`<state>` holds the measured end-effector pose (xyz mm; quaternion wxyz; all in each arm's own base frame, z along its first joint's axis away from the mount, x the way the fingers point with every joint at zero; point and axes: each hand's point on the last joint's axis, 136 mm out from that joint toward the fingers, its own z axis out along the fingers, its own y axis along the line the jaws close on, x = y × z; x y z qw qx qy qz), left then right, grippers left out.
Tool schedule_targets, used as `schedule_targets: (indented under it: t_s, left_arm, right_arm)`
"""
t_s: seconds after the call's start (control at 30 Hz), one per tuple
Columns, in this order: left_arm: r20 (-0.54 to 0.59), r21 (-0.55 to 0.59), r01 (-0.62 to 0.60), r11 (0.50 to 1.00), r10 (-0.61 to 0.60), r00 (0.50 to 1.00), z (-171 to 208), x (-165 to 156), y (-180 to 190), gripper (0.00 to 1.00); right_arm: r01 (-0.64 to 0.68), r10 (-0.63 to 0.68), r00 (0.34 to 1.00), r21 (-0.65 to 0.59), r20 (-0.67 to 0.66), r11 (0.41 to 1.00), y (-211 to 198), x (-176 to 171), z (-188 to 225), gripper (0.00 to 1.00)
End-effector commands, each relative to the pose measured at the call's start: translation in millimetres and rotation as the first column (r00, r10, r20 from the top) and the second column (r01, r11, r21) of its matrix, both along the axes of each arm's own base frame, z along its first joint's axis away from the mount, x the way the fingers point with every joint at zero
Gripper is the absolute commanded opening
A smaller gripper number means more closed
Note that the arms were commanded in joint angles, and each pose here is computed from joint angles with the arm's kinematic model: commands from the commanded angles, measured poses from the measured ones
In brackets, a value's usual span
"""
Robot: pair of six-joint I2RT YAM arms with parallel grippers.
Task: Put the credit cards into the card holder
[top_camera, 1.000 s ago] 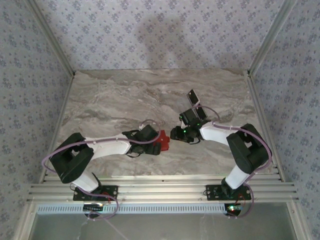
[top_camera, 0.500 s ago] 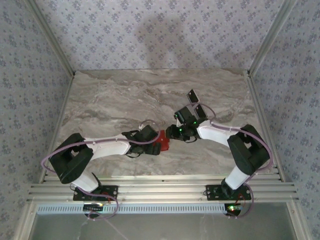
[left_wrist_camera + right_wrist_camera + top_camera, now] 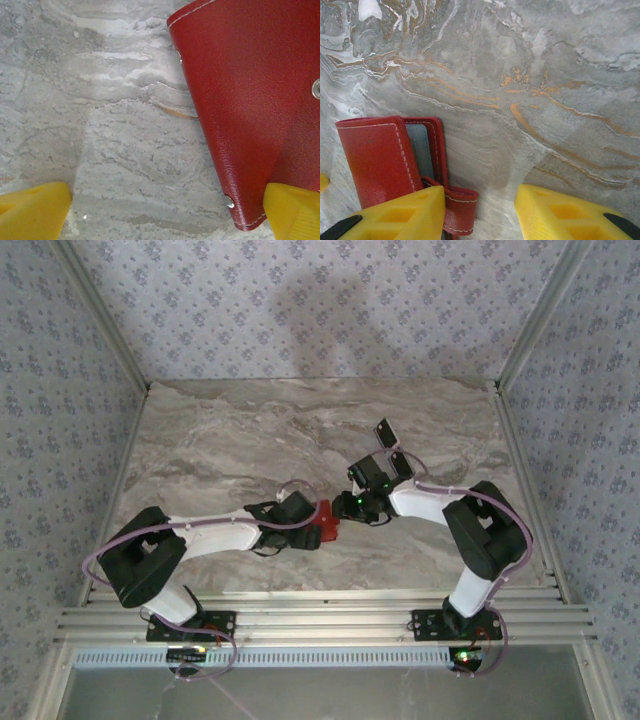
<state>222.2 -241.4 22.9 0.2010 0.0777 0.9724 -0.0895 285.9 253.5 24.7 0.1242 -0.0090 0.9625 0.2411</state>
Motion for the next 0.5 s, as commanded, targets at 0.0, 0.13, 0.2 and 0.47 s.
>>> schedule_targets:
  t_s: [0.0,0.13,0.2,0.47]
  left_arm:
    - [-0.110,0.158,-0.039,0.987,0.057,0.992,-32,-29,43,1.00]
    - [-0.120,0.156,-0.043,0.987,0.062,0.991,-34,-32,45,1.00]
    - [-0.119,0.157,-0.042,0.987,0.061,0.991,-33,-31,45,1.00]
    - [-0.126,0.157,-0.039,0.987,0.059,0.990,-34,-33,46,1.00]
  right_arm:
    - [0.064,-0.081,0.992,-0.162,-0.102,0.985,-49,-23,-33,0.46]
    - [0.087,-0.109,0.988,-0.179,-0.114,0.980,-64,-28,-37,0.46]
    - [0.098,-0.120,0.986,-0.187,-0.112,0.978,-70,-29,-36,0.46]
    - [0.091,-0.096,0.993,-0.077,-0.061,0.993,-54,-22,-13,0.46]
